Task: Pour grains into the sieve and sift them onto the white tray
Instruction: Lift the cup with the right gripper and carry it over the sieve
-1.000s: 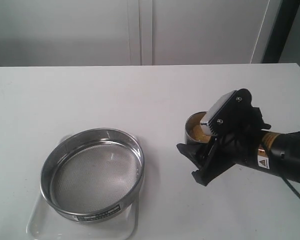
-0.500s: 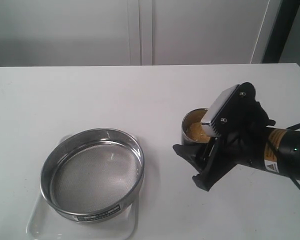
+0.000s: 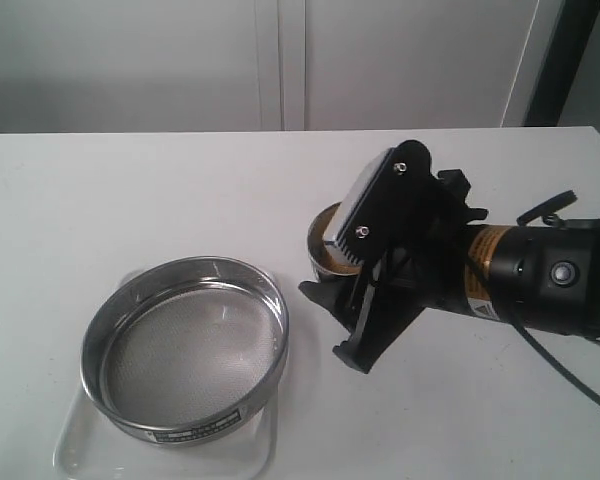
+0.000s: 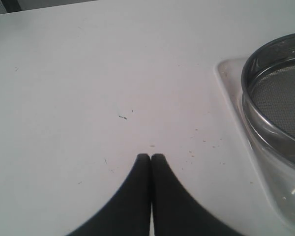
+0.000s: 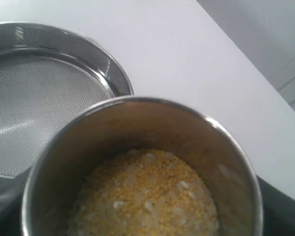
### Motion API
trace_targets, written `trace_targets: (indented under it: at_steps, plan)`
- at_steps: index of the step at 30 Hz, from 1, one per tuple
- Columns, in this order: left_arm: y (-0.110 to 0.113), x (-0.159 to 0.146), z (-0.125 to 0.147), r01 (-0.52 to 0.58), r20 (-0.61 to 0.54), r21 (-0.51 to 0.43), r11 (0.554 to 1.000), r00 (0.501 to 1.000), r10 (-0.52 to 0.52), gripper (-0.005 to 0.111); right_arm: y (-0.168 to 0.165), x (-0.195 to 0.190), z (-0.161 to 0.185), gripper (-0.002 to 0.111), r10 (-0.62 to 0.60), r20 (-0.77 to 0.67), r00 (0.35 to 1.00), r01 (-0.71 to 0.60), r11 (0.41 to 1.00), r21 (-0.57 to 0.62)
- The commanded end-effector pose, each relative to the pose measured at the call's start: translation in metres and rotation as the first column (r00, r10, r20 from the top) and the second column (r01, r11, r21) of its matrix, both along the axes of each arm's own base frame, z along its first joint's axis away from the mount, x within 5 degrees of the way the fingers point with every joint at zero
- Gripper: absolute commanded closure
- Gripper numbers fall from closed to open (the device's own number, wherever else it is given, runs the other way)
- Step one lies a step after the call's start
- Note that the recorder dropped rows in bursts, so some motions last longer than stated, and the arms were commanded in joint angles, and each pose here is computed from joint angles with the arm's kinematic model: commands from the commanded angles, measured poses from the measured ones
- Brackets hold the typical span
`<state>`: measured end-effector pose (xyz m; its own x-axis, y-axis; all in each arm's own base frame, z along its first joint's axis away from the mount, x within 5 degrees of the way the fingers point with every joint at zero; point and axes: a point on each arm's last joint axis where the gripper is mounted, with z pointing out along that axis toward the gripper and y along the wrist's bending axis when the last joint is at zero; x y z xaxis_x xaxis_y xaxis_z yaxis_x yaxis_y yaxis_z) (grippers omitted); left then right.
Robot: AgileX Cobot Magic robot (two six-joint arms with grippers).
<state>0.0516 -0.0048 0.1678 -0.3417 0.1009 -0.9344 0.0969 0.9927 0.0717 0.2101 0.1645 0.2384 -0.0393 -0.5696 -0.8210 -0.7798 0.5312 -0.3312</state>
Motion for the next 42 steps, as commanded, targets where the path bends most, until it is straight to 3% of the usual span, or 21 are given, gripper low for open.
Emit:
trace_targets:
  at_steps: [1, 19, 22, 29, 42]
  plan:
    - [-0.001, 0.000, -0.001, 0.003, -0.006, -0.018, 1.000, 1.000, -0.003, 0.107, 0.014, -0.003, 0.015, 0.108, 0.029, 0.031, 0.999, -0.030, 0.999, 0.016]
    - [-0.001, 0.000, -0.001, 0.003, -0.006, -0.018, 1.000, 1.000, -0.003, 0.107, 0.073, -0.001, 0.015, 0.108, 0.093, 0.013, 0.996, -0.092, 0.992, -0.088]
    - [-0.001, 0.000, -0.001, 0.003, -0.006, -0.018, 1.000, 1.000, -0.003, 0.107, 0.083, -0.004, 0.012, 0.108, 0.125, 0.028, 0.992, -0.119, 0.981, -0.153]
    - [-0.001, 0.000, -0.001, 0.003, -0.006, -0.018, 1.000, 1.000, -0.003, 0.107, 0.093, 0.008, -0.001, 0.108, 0.128, 0.044, 0.991, -0.110, 0.951, -0.290]
    - [-0.001, 0.000, -0.001, 0.003, -0.006, -0.018, 1.000, 1.000, -0.003, 0.107, 0.107, 0.028, -0.003, 0.108, 0.102, 0.067, 0.993, -0.070, 0.926, -0.372]
